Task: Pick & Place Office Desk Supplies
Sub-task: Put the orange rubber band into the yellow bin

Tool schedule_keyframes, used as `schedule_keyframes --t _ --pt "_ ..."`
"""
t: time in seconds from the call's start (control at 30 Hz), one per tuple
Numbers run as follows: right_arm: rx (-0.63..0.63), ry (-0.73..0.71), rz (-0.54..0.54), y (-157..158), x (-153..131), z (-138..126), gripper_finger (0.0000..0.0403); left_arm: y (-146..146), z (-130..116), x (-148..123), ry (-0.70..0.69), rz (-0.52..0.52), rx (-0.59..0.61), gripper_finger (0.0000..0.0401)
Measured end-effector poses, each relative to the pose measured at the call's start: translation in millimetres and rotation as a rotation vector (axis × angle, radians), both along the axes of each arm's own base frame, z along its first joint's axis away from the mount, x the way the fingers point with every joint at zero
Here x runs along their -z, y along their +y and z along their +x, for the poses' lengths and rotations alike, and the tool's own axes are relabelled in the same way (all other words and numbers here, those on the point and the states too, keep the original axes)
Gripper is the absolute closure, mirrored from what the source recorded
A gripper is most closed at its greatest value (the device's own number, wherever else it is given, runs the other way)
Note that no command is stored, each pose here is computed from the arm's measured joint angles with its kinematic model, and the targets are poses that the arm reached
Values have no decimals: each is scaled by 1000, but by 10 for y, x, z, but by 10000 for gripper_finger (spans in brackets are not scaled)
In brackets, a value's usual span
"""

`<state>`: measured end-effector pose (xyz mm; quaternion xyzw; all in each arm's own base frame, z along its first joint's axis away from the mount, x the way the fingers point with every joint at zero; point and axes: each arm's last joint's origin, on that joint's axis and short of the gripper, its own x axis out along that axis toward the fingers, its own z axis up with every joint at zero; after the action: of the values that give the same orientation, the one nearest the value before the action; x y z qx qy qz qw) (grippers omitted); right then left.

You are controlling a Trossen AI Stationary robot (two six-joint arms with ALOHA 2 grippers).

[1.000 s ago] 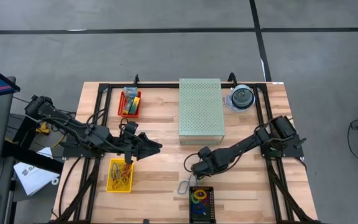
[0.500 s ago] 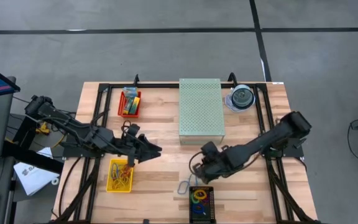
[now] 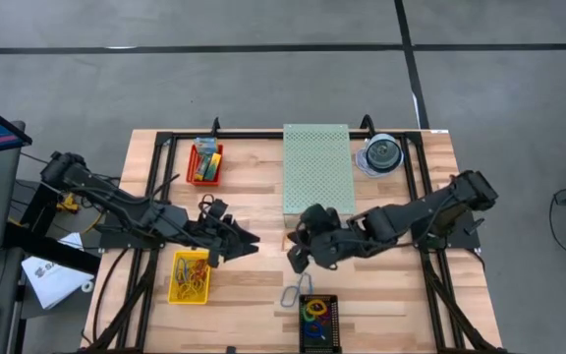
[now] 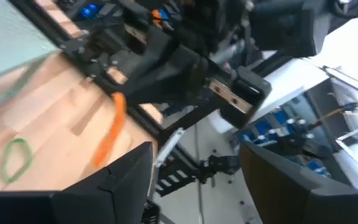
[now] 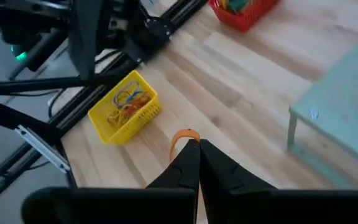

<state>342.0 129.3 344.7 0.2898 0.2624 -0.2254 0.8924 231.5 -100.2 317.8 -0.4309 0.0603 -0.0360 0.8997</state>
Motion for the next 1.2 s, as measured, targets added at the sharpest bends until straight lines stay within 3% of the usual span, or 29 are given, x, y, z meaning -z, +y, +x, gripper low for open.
schedule_keyframes --t 0.27,0.67,1.2 --pt "-48 -102 -20 -110 -218 108 403 -52 160 125 16 -26 0 153" --pt "-60 -129 -6 -107 -247 121 403 34 368 277 35 -18 -59 178" --pt "-86 -125 -2 -75 -246 113 403 143 409 260 18 -14 -70 185"
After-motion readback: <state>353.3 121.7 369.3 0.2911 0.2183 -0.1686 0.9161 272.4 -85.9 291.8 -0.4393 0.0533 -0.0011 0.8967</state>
